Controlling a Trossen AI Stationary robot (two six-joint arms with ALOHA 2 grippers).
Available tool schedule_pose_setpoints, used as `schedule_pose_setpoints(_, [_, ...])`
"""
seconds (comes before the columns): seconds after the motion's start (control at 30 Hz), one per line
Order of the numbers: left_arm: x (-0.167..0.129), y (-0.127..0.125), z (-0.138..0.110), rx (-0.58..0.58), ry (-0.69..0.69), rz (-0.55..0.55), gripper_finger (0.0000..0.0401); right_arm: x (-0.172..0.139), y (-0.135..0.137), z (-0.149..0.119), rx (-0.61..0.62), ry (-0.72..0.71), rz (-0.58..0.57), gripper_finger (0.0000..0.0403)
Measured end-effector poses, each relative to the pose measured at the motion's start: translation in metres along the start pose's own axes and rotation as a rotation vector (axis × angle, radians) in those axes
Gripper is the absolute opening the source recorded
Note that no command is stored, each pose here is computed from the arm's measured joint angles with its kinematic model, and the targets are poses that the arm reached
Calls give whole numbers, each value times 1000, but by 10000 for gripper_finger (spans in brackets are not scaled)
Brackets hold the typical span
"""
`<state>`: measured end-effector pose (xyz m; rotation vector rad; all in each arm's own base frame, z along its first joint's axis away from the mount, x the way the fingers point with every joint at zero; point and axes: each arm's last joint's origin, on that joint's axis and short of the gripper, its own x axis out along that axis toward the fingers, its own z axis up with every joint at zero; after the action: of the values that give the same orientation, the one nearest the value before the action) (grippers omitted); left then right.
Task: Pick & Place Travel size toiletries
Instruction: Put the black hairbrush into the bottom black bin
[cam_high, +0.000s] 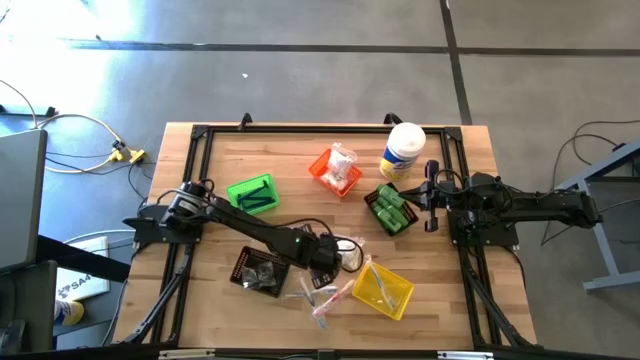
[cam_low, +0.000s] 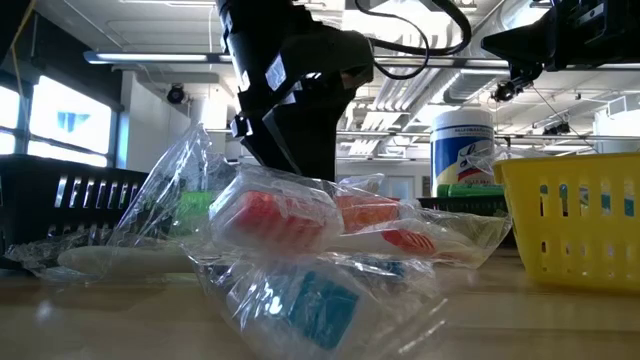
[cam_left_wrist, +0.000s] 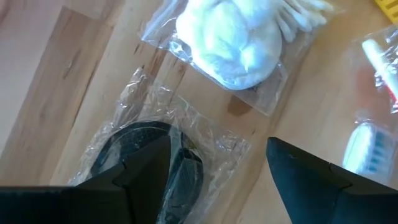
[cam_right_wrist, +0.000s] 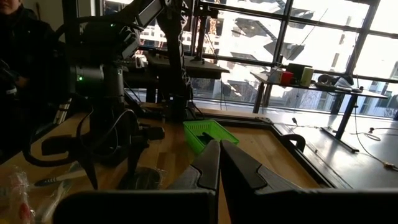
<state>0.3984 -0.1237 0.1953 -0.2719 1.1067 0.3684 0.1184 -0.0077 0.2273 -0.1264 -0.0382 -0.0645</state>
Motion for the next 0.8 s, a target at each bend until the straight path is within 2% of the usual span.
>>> schedule_pose_setpoints(0.3, [19,2,-10,27,70,67,260,0,0,0,-3,0,-1,5])
schedule_pose_setpoints(0.47, [26,2,-14,3,99,93,260,0,0,0,-3,2,0,5])
schedule_pose_setpoints(0.8, [31,0,-13,-19,108,70,251,0,0,0,-3,4,0,5])
